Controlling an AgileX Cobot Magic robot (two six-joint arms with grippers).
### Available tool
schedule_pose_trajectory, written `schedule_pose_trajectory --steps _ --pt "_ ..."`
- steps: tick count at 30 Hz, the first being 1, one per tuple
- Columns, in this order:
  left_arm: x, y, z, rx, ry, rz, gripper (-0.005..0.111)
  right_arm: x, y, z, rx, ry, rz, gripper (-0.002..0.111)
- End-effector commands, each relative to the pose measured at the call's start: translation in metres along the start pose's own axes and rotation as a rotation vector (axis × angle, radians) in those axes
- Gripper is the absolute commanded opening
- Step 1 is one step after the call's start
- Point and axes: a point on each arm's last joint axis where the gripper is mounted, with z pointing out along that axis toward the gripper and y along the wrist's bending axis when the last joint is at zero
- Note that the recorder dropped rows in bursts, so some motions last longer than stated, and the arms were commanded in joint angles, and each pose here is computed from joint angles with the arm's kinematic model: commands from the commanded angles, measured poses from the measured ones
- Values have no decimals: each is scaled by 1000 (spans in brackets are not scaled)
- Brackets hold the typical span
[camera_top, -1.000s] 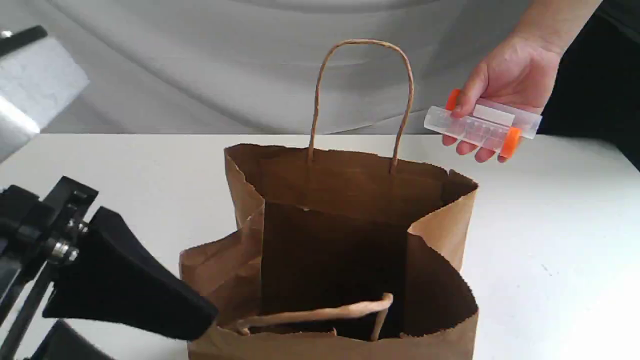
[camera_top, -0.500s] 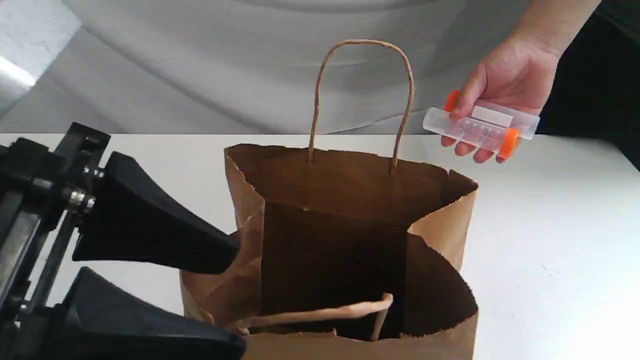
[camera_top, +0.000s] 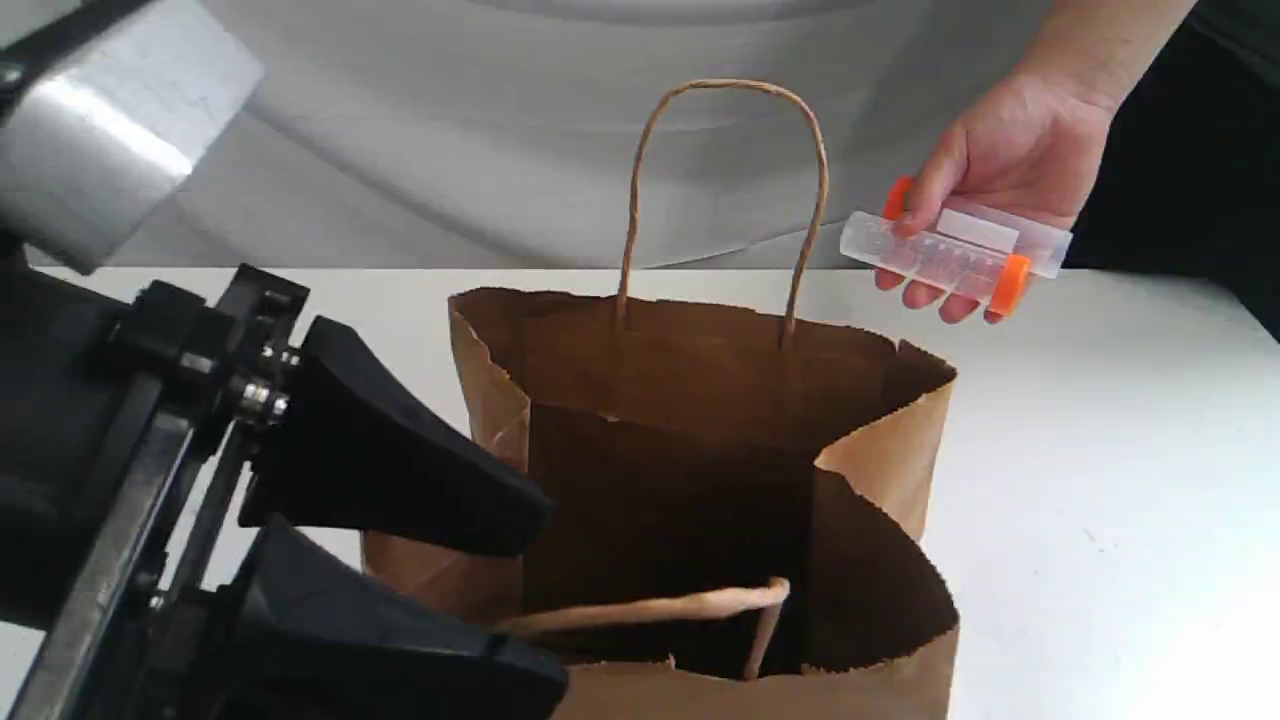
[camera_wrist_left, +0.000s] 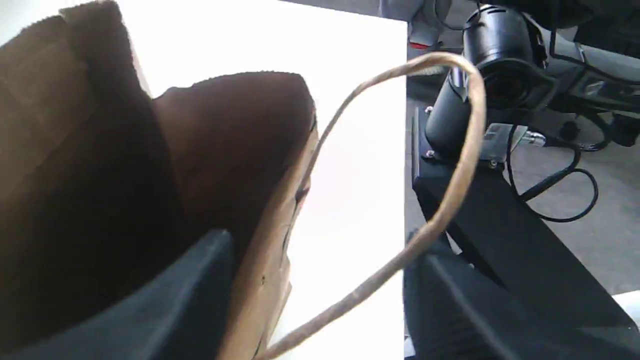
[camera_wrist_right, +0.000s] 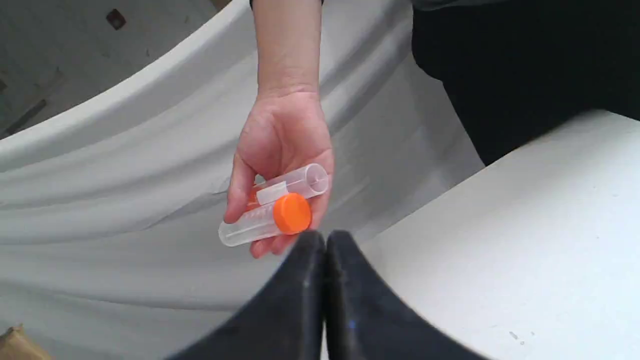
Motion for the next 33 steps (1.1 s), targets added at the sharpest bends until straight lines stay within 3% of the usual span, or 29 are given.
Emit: schedule_pose_trajectory --steps 1,5,7,14,17,24,33 --pt "-1 2 6 25 -22 -11 42 3 0 0 -3 26 -15 0" --pt "1 5 9 33 -11 -23 19 4 0 0 -6 31 2 0" --pt "1 5 9 34 -9 4 1 5 1 -1 -11 46 14 0" --pt "2 3 9 58 -2 27 0 -44 44 -12 -144 -26 -42 0" --pt "2 3 9 58 -2 27 0 -76 72 -10 -178 0 -137 0" --pt "2 3 9 58 -2 27 0 -140 133 35 -192 349 -385 0" --pt "2 3 9 57 -2 32 0 -184 177 119 -282 814 -471 0"
